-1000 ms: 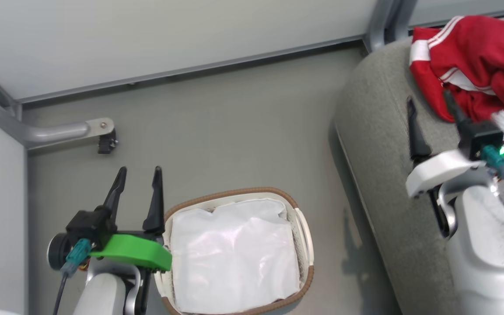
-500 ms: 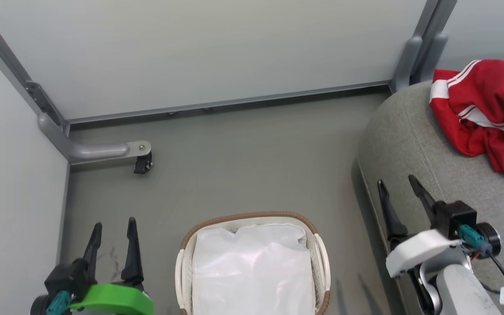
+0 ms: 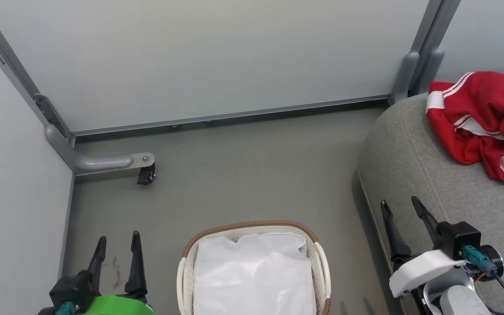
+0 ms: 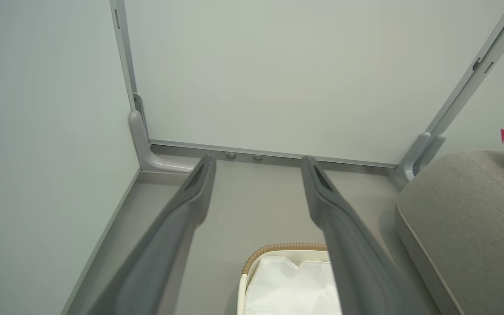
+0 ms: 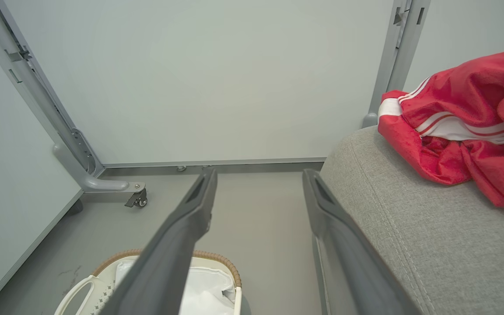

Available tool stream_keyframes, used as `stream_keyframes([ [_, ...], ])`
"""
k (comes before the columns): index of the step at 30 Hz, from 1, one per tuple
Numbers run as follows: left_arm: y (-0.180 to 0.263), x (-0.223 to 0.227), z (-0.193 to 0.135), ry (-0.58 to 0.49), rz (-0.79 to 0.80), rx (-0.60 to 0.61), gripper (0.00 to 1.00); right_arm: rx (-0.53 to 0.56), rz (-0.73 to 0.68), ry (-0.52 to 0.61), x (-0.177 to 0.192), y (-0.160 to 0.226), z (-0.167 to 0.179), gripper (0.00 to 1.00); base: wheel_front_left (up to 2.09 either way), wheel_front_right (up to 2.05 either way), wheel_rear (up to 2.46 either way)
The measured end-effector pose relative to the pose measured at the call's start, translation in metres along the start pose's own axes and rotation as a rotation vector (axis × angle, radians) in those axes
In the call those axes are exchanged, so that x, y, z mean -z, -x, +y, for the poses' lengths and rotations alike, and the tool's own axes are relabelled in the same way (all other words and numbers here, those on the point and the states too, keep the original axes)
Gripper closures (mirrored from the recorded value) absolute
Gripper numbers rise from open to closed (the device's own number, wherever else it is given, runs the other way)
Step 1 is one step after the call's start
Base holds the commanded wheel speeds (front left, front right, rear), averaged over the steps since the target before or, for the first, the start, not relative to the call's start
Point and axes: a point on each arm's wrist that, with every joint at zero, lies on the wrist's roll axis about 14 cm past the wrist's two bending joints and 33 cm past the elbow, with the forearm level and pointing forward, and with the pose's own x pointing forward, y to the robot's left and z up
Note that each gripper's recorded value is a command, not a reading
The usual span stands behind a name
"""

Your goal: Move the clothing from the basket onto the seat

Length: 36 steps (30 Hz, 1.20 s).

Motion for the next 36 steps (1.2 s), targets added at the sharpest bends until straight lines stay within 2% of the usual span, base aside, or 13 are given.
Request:
stream_keyframes([
  [9, 0.002, 0.005, -0.001, 0.019, 0.014, 0.001, 0.00, 0.003, 0.000, -0.007, 0.000, 0.002, 0.000, 0.00, 0.00, 0.00, 0.00],
  [10, 0.002, 0.006, -0.001, 0.022, 0.017, 0.000, 1.00, 0.003, 0.000, -0.007, 0.000, 0.002, 0.000, 1.00, 0.00, 0.00, 0.00],
  [16, 0.006, 0.020, 0.001, 0.037, 0.065, -0.013, 1.00, 0.019, 0.071, -0.033, 0.022, 0.012, -0.001, 1.00, 0.00, 0.00, 0.00],
  [36, 0.004, 0.016, 0.018, 0.352, 0.070, -0.110, 1.00, 0.125, 0.069, -0.385, 0.018, 0.012, -0.019, 1.00, 0.00, 0.00, 0.00],
])
